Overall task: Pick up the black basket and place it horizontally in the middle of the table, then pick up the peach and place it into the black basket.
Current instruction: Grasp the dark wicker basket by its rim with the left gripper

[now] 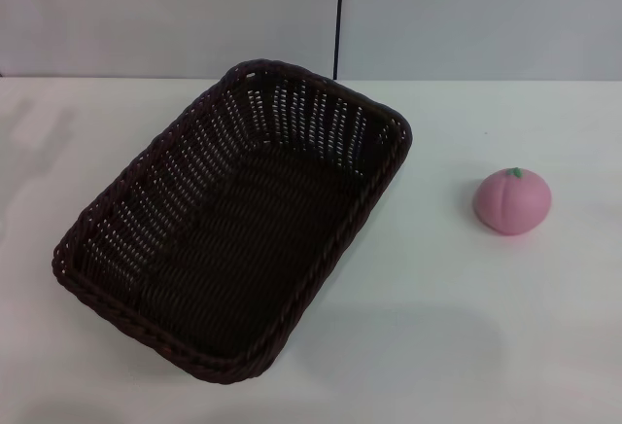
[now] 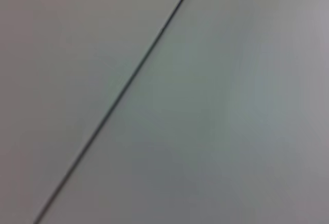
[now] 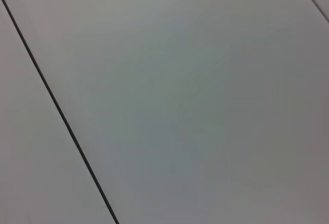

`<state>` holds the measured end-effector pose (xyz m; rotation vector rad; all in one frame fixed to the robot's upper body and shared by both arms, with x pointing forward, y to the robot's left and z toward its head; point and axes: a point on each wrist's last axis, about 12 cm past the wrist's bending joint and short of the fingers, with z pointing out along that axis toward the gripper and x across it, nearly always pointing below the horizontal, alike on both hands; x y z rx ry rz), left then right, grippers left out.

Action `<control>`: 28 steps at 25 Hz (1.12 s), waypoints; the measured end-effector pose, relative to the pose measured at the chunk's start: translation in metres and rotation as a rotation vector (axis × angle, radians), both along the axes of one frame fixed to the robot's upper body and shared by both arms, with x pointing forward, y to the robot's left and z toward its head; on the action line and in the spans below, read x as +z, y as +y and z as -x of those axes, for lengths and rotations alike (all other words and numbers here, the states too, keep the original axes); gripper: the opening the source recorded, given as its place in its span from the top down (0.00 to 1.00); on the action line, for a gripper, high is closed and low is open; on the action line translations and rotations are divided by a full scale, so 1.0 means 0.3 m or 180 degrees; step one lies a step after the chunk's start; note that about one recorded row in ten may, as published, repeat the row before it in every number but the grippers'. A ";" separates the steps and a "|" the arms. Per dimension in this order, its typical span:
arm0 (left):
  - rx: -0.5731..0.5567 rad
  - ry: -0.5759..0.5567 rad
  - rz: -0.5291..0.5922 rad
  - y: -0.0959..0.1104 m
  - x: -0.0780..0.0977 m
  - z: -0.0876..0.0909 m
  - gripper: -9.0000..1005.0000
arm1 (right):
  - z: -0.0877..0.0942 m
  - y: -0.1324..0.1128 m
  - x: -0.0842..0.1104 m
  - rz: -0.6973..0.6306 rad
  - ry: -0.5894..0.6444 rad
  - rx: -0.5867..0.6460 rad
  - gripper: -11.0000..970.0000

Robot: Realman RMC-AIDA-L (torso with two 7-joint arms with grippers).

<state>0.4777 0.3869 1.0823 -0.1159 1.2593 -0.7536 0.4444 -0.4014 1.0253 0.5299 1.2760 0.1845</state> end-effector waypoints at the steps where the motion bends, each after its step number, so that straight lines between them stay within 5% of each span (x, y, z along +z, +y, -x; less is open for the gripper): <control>1: -0.0086 0.0054 -0.0009 0.003 0.008 -0.011 0.22 | 0.000 0.000 0.000 -0.0001 0.0001 0.0000 0.28; 9: -0.0916 0.0456 -0.0220 -0.008 0.095 -0.092 0.22 | -0.005 0.000 -0.003 -0.0020 0.0029 -0.0010 0.28; 13: -0.1654 0.1111 -0.0862 -0.054 0.156 -0.176 0.23 | -0.010 0.002 -0.002 -0.0023 0.0025 -0.0002 0.28; 20: -0.1918 0.1962 -0.1573 -0.109 0.189 -0.262 0.23 | -0.021 0.004 -0.002 -0.0037 0.0040 -0.0001 0.28; 28: -0.2005 0.2332 -0.2042 -0.172 0.226 -0.315 0.24 | -0.015 0.004 -0.009 -0.0060 0.0073 -0.0016 0.28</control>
